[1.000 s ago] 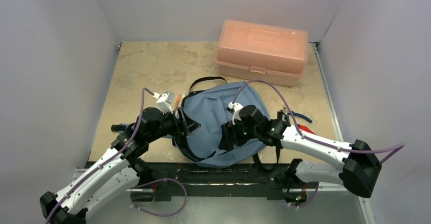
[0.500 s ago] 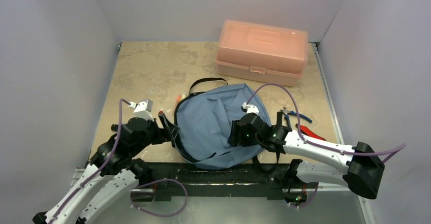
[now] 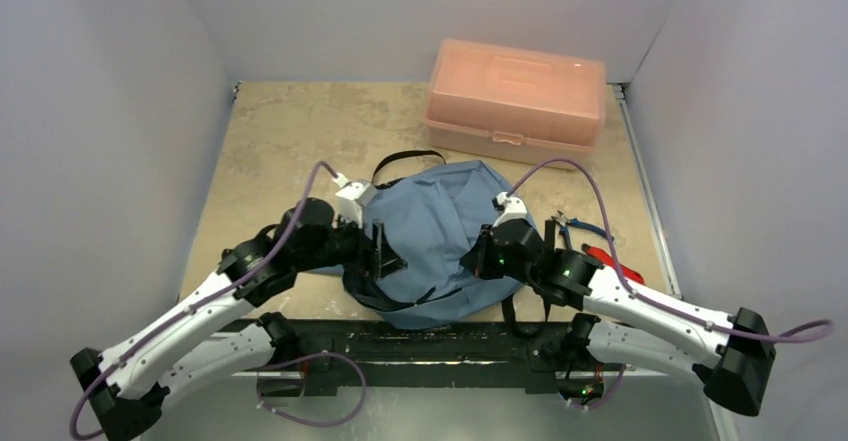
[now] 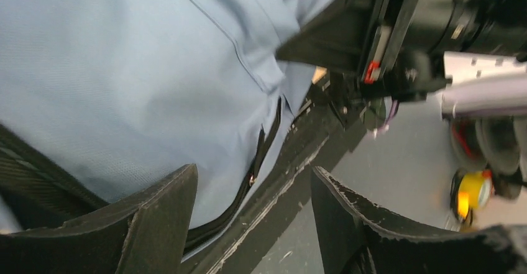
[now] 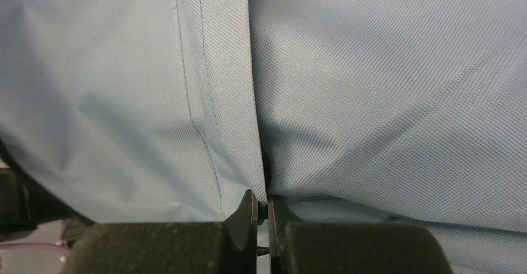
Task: Pack the student bag
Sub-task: Adjust the student bag at the center of the board.
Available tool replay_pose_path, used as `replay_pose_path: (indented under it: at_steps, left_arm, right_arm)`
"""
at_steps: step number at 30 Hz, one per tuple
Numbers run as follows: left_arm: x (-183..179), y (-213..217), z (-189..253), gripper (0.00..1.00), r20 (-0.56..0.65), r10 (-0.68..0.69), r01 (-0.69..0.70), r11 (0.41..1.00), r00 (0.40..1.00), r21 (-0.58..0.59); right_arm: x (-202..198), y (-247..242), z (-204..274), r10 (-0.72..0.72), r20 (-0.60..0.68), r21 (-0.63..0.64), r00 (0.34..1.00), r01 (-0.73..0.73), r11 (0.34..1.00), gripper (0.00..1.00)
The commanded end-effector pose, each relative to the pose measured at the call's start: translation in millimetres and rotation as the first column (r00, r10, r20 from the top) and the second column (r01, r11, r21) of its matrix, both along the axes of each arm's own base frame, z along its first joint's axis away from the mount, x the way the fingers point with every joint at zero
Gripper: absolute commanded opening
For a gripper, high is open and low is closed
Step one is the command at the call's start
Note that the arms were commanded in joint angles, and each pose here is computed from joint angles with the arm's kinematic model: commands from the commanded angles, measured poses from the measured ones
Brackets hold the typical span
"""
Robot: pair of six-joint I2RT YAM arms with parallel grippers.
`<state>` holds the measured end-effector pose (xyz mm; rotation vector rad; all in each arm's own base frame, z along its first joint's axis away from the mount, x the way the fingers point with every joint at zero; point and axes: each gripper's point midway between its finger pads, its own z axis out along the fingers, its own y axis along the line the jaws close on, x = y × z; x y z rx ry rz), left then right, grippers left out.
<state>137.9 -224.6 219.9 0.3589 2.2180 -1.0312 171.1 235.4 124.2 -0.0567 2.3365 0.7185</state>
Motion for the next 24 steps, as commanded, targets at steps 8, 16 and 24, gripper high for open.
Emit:
replay_pose_path:
  at_steps: [8, 16, 24]
  left_arm:
    - [-10.3, -75.9, 9.9, 0.51, 0.199, -0.279, 0.261, 0.959, 0.939, 0.113]
    - [-2.1, -96.2, -12.7, 0.43, 0.195, -0.277, 0.221, 0.938, 0.941, 0.268]
    - [-3.0, -119.4, -31.2, 0.43, 0.197, -0.337, 0.24, 0.887, 0.921, 0.394]
  right_arm:
    - [38.4, -26.4, 81.4, -0.129, 0.128, 0.18, 0.983, 0.105, 0.978, 0.0]
    - [35.3, -24.7, 82.3, -0.11, 0.125, 0.186, 0.986, 0.085, 0.979, 0.0]
    - [32.5, -26.6, 81.4, -0.112, 0.123, 0.195, 0.986, 0.086, 0.977, 0.0]
